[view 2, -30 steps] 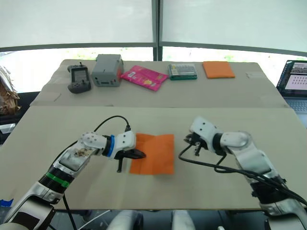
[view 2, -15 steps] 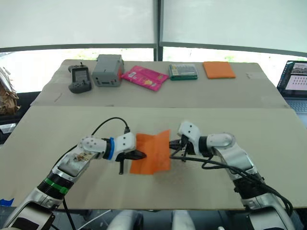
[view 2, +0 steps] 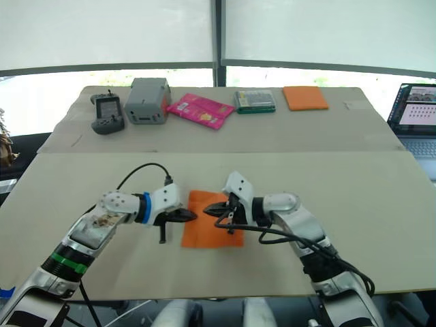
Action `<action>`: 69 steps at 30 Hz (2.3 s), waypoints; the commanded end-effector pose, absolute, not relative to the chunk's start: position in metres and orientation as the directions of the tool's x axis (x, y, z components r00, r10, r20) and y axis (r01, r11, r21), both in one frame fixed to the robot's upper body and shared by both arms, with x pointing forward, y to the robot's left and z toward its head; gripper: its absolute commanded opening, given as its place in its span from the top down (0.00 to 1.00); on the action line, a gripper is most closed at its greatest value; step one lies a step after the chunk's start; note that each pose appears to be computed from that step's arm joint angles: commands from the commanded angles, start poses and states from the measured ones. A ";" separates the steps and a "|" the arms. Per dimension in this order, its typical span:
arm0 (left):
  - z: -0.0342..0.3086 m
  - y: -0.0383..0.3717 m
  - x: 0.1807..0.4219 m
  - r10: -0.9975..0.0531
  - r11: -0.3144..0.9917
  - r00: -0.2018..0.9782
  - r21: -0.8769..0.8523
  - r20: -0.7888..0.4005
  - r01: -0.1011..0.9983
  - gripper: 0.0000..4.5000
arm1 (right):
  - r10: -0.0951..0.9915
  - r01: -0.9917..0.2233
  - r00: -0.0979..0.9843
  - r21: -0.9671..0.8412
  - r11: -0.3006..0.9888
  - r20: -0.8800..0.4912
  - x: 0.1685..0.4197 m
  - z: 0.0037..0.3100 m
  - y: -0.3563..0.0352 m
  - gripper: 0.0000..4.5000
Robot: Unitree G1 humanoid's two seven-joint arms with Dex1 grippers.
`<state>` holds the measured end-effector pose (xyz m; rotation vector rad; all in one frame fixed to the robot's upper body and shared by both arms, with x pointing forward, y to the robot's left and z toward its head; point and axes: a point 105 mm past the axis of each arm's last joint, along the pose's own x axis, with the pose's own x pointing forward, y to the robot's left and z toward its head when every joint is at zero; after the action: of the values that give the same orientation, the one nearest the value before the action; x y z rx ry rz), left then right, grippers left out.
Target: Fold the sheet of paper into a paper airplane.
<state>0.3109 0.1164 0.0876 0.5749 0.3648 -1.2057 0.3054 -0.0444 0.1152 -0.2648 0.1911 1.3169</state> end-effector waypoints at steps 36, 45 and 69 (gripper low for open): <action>0.062 0.106 0.299 -0.747 0.224 0.265 0.144 -0.610 0.964 1.00 | 0.897 -0.965 0.203 -0.237 0.114 -0.393 0.312 0.127 -0.067 0.99; 0.062 0.116 0.296 -0.735 0.259 0.294 0.147 -0.611 0.954 1.00 | 0.838 -0.965 0.161 -0.263 0.022 -0.521 0.308 0.094 -0.045 0.99; 0.098 0.113 0.297 -0.864 0.361 0.319 -0.038 -0.390 0.932 1.00 | 0.735 -0.966 0.225 -0.247 0.080 -0.640 0.312 0.070 -0.044 0.99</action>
<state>0.2983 0.1116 0.1017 0.1692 0.3722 -1.1814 0.3108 -0.0331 0.0881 -0.7234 0.2947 1.3716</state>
